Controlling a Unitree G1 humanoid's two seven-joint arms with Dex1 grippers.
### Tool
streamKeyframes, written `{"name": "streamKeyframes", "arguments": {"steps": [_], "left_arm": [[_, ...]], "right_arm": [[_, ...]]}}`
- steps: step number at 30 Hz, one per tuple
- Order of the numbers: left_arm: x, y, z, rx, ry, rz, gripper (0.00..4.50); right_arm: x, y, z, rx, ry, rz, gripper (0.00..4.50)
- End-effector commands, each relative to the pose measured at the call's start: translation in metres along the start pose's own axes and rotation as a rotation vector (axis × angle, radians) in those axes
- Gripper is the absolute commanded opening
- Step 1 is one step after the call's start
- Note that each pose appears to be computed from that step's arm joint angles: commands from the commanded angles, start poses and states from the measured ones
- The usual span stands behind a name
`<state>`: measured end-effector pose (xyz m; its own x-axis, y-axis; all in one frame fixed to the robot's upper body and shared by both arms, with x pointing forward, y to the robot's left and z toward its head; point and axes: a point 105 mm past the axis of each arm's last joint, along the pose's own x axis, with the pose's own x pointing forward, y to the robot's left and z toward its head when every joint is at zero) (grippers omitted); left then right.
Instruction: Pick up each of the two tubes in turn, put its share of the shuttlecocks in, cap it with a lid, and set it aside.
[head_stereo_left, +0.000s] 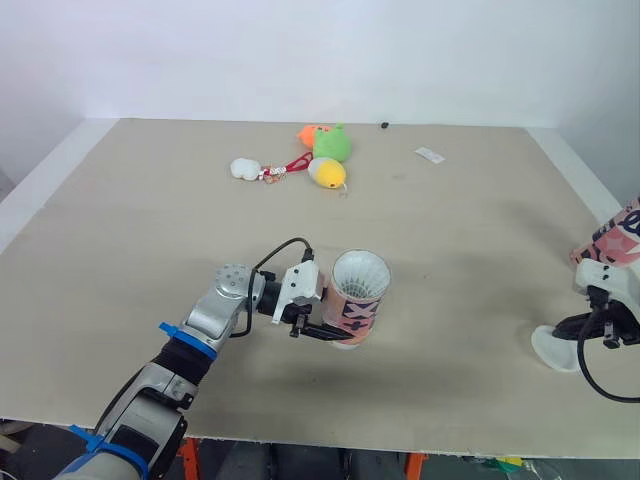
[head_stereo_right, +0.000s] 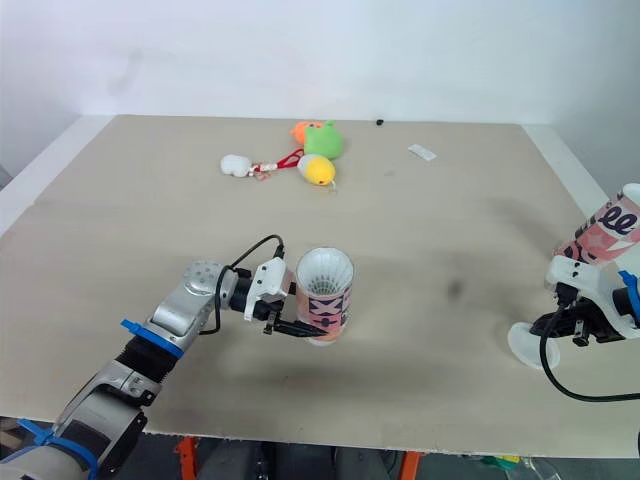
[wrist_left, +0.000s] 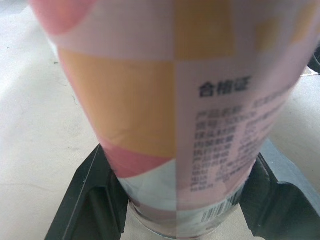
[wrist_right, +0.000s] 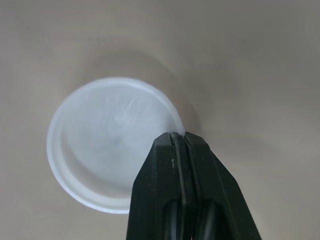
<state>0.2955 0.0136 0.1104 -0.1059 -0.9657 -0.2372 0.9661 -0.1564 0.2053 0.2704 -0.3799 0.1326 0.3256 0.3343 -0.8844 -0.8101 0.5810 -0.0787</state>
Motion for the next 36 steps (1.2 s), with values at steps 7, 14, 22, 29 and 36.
{"name": "streamKeyframes", "arguments": {"steps": [7,14,22,29,36], "left_arm": [[-0.002,-0.003,-0.012,-0.006,0.078,-0.027,2.47],[-0.006,-0.003,-0.022,0.016,0.149,-0.056,2.47],[-0.008,-0.005,-0.024,-0.02,0.152,-0.087,2.47],[-0.011,-0.01,-0.028,-0.045,0.177,-0.104,2.47],[-0.011,-0.009,-0.027,-0.038,0.172,-0.082,2.47]], "right_arm": [[-0.036,0.062,0.163,-0.481,-0.426,0.145,0.19],[-0.064,0.134,0.236,-0.788,-0.607,0.307,0.19],[-0.052,0.159,0.272,-1.091,-0.519,0.314,0.19],[-0.035,0.167,0.307,-1.324,-0.48,0.237,0.19],[-0.035,0.173,0.329,-1.418,-0.504,0.192,0.19]]}}
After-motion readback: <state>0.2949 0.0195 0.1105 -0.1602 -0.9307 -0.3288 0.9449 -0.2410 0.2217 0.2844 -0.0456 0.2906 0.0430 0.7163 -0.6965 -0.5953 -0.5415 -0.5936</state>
